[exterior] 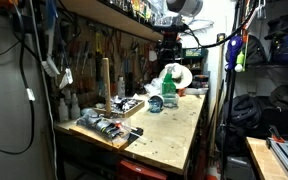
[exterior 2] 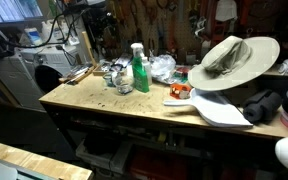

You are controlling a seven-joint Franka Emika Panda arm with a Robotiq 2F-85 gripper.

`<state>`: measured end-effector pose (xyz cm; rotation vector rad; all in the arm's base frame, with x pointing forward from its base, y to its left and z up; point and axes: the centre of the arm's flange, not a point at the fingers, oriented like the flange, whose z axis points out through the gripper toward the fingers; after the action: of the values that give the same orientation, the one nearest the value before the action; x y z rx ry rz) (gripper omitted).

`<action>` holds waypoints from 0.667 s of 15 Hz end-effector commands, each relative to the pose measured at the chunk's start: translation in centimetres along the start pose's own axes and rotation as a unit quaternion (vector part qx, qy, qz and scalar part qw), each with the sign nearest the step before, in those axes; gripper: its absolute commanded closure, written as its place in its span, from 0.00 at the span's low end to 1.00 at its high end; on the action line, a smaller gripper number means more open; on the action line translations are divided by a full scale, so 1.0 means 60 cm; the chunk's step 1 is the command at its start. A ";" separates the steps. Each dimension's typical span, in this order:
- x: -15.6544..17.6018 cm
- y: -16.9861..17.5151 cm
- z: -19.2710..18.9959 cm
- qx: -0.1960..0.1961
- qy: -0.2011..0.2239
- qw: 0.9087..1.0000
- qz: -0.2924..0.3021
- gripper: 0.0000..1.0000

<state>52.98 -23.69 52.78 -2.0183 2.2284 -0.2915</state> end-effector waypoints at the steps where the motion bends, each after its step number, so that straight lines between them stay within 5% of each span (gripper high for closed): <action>1: 0.034 -0.031 0.014 -0.004 0.048 0.995 0.088 0.00; 10: 0.112 -0.063 0.069 -0.036 0.110 0.966 0.231 0.00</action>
<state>55.63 -29.82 50.43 -1.5555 2.7030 -0.4141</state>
